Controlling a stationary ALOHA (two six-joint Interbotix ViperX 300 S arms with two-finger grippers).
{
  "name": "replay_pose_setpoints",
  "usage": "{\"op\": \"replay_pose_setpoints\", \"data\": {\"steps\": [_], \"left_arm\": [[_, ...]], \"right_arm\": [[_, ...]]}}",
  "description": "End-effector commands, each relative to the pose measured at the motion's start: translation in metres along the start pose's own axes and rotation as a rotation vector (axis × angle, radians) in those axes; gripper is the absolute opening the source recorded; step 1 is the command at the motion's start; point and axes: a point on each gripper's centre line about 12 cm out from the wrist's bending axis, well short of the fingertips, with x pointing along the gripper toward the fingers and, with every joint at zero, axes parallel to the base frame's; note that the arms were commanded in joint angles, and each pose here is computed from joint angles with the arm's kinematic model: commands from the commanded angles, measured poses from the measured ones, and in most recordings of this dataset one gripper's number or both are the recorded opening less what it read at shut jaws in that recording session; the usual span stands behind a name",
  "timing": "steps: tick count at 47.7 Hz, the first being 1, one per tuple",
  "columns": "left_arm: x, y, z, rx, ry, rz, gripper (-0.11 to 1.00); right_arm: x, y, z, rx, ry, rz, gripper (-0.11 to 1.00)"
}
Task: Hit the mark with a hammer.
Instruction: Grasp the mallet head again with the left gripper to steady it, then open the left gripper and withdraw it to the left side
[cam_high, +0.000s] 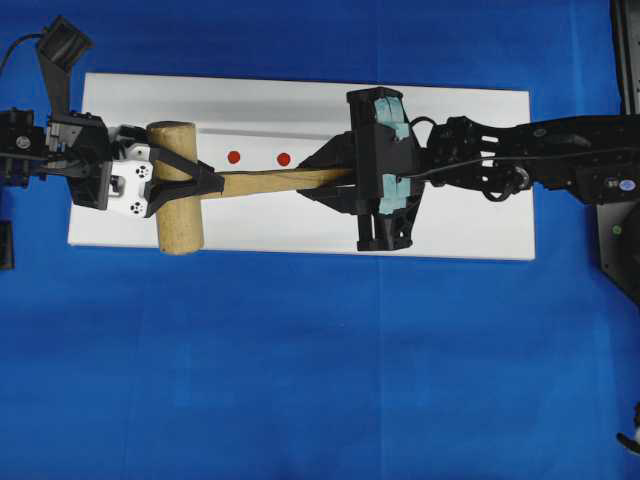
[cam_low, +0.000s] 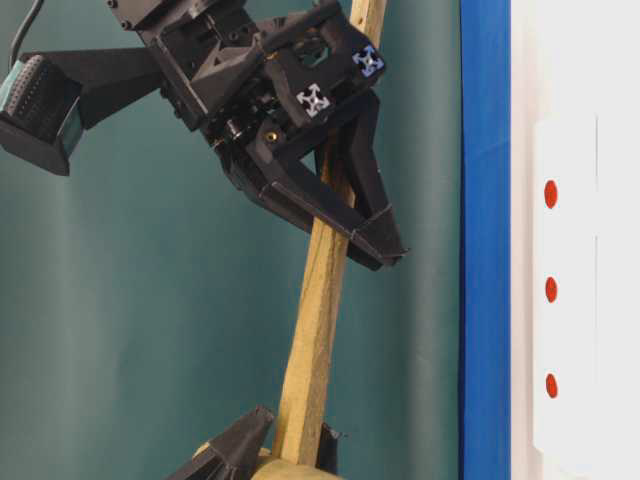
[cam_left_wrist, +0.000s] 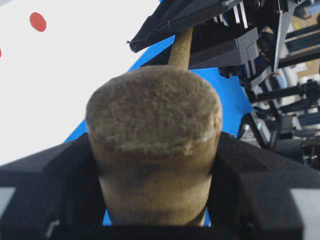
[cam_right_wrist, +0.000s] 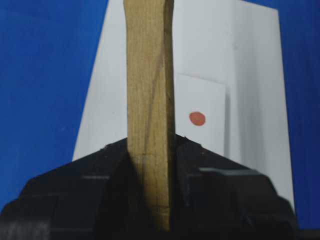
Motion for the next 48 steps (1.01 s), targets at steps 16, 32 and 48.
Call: {"op": "replay_pose_setpoints", "data": {"steps": [16, 32, 48], "left_arm": [[-0.005, -0.006, 0.005, 0.006, -0.020, -0.024, 0.87], [-0.038, 0.005, -0.003, 0.002, -0.015, -0.023, 0.88], [-0.072, 0.015, -0.011, 0.014, 0.010, 0.003, 0.87]], "right_arm": [[-0.004, 0.000, 0.016, 0.029, -0.037, 0.004, 0.07], [-0.022, 0.001, 0.011, 0.066, -0.031, 0.016, 0.07], [-0.034, 0.001, 0.001, 0.104, -0.018, 0.019, 0.07]]}}
